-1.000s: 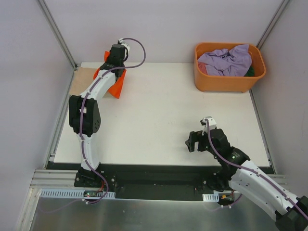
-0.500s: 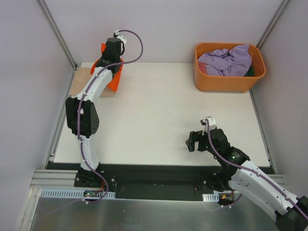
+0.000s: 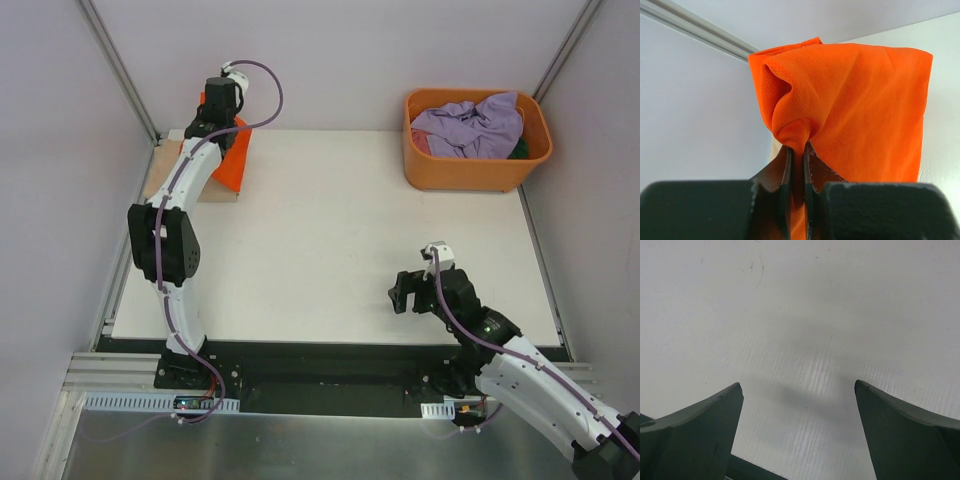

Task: Fold and stack the t-shirts
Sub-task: Put the neatly folded tshirt into the corner of the board with the left arm

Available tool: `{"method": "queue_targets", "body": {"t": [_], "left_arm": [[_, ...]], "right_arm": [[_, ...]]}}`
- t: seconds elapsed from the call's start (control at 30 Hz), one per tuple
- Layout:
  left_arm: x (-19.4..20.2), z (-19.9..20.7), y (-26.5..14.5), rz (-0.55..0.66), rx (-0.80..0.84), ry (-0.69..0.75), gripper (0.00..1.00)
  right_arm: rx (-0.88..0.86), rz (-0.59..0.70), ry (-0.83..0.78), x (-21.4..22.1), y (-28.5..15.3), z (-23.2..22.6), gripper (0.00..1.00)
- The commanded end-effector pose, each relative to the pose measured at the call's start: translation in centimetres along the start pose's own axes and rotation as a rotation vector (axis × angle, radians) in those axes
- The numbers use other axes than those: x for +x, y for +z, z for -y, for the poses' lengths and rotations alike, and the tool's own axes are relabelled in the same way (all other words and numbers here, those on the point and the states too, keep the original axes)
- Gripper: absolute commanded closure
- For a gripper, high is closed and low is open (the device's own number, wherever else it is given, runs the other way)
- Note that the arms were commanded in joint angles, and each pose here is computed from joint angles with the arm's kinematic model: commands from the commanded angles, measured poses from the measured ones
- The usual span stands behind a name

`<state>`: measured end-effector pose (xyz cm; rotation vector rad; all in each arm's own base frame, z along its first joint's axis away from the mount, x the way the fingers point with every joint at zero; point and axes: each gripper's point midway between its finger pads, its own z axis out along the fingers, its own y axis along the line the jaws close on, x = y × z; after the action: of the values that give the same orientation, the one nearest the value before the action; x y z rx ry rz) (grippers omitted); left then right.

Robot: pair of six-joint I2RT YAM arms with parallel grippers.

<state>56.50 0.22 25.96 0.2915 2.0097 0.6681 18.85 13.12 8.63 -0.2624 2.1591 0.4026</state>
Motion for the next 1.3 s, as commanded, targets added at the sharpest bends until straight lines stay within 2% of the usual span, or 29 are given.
{"method": "queue_targets", "body": {"t": [0.0, 0.27, 0.5, 0.7, 0.73, 0.83, 0.87, 0.9, 0.93, 1.13, 1.27], "left_arm": [[-0.5, -1.9, 0.2, 0.038, 0.013, -0.065, 1.00], [1.2, -0.7, 3.9, 0.036, 0.128, -0.064, 1.00], [2.0, -1.1, 6.8, 0.035, 0.166, -0.109, 1.00], [4.2, -2.3, 9.1, -0.014, 0.135, -0.175, 1.00], [4.5, -2.8, 9.4, -0.025, 0.114, -0.184, 0.96], [4.6, -3.9, 9.5, -0.032, 0.074, -0.220, 0.43], [4.4, -4.2, 9.3, -0.026, 0.070, -0.232, 0.23], [4.3, -4.6, 9.2, -0.025, 0.060, -0.241, 0.09], [4.0, -4.9, 8.9, -0.019, 0.052, -0.249, 0.01], [2.8, -5.6, 6.6, 0.005, 0.066, -0.329, 0.01], [1.8, -5.1, 3.6, 0.021, 0.134, -0.443, 0.01]], "right_arm": [[0.023, 0.032, 0.012, -0.6, 0.1, 0.4, 0.04], [0.054, 0.036, 0.020, -0.7, 0.1, 0.9, 0.04], [0.088, 0.025, 0.035, -0.8, -0.1, 1.4, 0.04], [0.103, 0.021, 0.032, -1.3, -0.3, 1.4, 0.04], [0.105, 0.020, 0.027, -1.4, -0.3, 1.4, 0.04], [0.115, 0.009, 0.017, -1.7, -0.3, 1.5, 0.04], [0.120, 0.009, 0.013, -1.9, -0.3, 1.5, 0.04], [0.126, 0.011, 0.007, -2.1, -0.4, 1.6, 0.04], [0.130, 0.016, 0.005, -2.4, -0.4, 1.6, 0.04], [0.135, 0.044, 0.007, -3.6, -0.9, 1.5, 0.04], [0.130, 0.079, 0.047, -4.2, -1.4, 1.4, 0.04]]}}
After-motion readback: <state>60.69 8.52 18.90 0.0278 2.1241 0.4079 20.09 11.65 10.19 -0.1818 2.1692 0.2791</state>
